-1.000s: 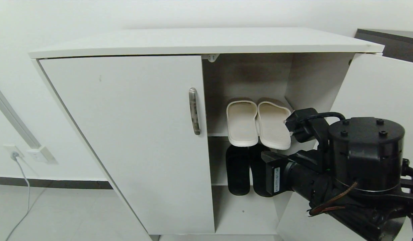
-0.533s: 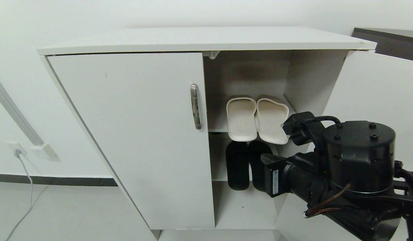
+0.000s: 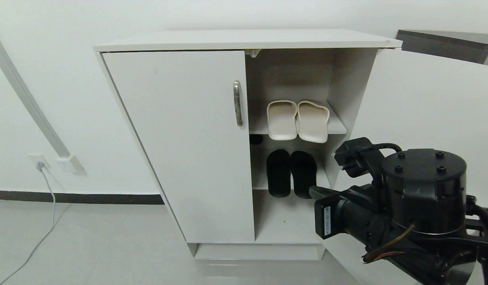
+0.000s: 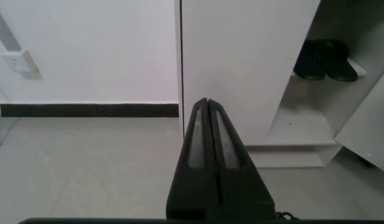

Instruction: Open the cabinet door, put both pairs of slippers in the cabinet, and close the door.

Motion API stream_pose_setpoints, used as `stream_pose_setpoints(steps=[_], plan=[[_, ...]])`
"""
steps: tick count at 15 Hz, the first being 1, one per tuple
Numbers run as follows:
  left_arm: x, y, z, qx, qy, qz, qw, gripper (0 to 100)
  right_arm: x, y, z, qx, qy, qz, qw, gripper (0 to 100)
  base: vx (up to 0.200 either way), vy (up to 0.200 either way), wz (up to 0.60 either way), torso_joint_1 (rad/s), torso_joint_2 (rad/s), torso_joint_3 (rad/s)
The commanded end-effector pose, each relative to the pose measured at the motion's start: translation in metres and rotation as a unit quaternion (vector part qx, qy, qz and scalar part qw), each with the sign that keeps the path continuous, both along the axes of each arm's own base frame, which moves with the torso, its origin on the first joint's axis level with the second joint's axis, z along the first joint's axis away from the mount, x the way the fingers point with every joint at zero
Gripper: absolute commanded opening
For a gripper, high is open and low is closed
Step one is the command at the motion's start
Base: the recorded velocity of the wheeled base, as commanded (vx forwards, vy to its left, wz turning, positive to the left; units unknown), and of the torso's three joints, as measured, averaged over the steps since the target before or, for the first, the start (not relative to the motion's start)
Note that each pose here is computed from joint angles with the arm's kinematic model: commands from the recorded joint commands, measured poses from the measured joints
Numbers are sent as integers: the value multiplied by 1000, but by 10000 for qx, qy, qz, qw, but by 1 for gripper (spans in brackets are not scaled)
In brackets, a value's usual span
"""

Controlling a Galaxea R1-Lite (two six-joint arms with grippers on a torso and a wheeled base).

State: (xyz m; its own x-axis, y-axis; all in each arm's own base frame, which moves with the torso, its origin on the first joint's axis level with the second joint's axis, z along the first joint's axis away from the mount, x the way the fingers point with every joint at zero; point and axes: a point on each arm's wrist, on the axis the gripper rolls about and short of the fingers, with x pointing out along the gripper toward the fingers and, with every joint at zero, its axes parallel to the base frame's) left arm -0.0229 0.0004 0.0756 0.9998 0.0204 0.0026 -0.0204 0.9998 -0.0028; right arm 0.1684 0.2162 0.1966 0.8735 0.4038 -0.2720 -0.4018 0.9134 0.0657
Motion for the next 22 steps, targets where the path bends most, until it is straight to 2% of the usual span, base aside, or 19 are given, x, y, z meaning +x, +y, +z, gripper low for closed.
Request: stream_pose_setpoints(steps=[1,5,22], plan=[[0,0,0,-2,5,5,10000,0,0,-2,-4,-78,39,-12,10000,0,-200,0,0,7,2,2],[0,0,0,-2,5,5,10000,0,-1,-3,-7,-182,36,10,9998,0,-200,0,0,1,4,0],[0,0,0,-2,5,13,10000,0,2,-4,-16,-239,63,-47,9997,0,0,0,0,0,0,0]])
